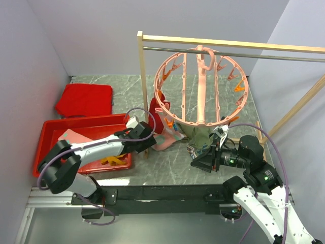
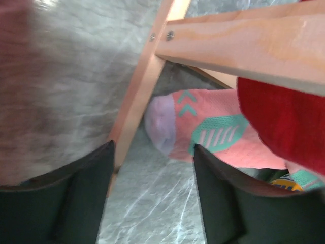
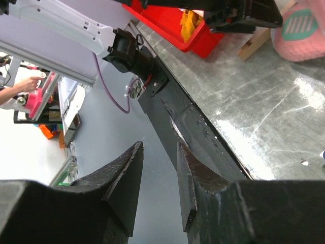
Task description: Remove the socks clipped to the hanger
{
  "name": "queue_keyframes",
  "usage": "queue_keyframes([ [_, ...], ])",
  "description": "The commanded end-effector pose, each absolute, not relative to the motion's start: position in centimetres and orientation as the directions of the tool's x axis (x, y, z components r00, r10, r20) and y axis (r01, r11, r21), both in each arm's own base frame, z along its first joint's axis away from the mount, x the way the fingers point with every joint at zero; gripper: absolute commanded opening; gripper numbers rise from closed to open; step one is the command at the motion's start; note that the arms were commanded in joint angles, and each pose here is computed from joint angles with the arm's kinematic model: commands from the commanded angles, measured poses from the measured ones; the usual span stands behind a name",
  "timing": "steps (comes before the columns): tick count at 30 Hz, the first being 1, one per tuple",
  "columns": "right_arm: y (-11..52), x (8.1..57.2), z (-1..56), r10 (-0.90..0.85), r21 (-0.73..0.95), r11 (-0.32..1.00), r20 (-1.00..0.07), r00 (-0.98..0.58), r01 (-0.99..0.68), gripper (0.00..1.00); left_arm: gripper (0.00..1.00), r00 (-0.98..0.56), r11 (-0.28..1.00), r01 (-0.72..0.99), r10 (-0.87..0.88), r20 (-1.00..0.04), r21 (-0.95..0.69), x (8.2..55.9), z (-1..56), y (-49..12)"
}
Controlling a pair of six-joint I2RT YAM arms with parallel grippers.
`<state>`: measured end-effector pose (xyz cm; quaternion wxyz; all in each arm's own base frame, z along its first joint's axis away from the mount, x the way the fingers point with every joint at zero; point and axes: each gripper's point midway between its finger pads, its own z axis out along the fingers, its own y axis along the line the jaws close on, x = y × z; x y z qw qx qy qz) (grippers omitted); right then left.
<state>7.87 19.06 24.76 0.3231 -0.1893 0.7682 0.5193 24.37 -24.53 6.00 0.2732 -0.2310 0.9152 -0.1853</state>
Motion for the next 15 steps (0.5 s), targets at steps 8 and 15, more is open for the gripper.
queue_keyframes([
  [8,18.9,8.0,26.5,0.037,0.627,0.387,-0.743,-0.668,-0.676,0.40,0.57,-0.764,0.792,-0.301,-0.534,-0.363,-0.531,26.3,7.6,-28.4],
  [15,18.8,8.0,26.5,0.031,0.620,0.393,-0.747,-0.665,-0.678,0.40,0.53,-0.768,0.780,-0.353,-0.557,-0.317,-0.516,25.8,5.9,-28.5],
])
